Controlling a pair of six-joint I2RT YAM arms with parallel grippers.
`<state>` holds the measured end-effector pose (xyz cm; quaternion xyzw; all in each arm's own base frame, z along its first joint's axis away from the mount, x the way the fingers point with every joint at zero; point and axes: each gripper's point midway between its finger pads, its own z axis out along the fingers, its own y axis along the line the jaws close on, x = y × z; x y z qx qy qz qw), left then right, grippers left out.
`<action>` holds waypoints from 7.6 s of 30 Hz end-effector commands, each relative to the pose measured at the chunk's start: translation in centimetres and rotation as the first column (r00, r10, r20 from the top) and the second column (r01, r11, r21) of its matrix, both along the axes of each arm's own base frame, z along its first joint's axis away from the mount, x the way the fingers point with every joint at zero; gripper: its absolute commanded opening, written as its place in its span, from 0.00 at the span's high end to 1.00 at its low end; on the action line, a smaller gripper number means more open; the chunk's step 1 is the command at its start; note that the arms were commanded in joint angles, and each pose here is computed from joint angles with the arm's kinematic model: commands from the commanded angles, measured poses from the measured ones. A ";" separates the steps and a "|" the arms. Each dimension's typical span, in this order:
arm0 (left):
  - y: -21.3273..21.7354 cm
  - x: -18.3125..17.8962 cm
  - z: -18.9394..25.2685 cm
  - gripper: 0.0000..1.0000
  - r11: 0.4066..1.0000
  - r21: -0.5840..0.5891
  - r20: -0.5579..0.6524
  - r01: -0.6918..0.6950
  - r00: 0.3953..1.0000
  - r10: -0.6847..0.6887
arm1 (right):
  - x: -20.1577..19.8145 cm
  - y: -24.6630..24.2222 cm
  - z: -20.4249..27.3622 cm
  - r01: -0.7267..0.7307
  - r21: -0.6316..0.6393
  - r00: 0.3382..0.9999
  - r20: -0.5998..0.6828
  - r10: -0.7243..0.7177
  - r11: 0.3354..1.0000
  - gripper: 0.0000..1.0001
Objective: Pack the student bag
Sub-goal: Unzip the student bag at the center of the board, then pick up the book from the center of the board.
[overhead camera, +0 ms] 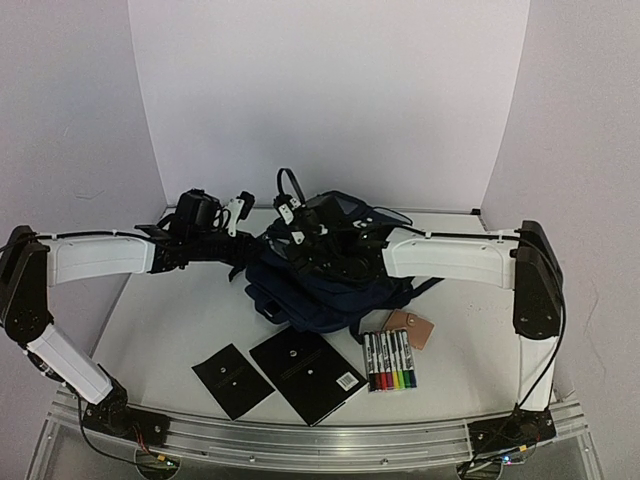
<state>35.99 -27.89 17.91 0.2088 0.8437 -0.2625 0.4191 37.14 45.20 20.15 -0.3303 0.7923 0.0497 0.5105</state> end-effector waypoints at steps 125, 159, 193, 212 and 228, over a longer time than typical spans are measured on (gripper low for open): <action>-2.9 -14.3 -12.2 0.58 0.854 -0.209 -0.702 -0.477 0.681 0.209 | -11.7 -7.3 -15.9 0.152 0.463 0.655 -0.709 0.262 0.873 0.34; -6.6 -13.8 -9.5 0.65 0.838 -0.430 -0.627 -0.335 0.779 -0.010 | -11.8 -7.4 -17.8 0.278 0.529 0.567 -0.764 0.308 0.802 0.37; -8.2 -18.2 1.7 1.00 0.685 -0.695 -0.141 0.219 0.893 -0.428 | -15.9 -8.9 -7.7 0.017 0.766 0.568 -0.536 0.624 0.642 0.05; -8.5 -19.0 3.3 1.00 0.622 -0.726 -0.073 0.293 0.867 -0.493 | -19.0 -8.4 -1.4 -0.109 0.882 0.484 -0.357 0.799 0.459 0.35; -7.4 -17.0 0.1 0.75 0.773 -0.613 -0.220 0.162 0.905 -0.364 | -18.1 -9.2 2.7 -0.147 0.909 0.618 -0.224 0.753 0.391 1.00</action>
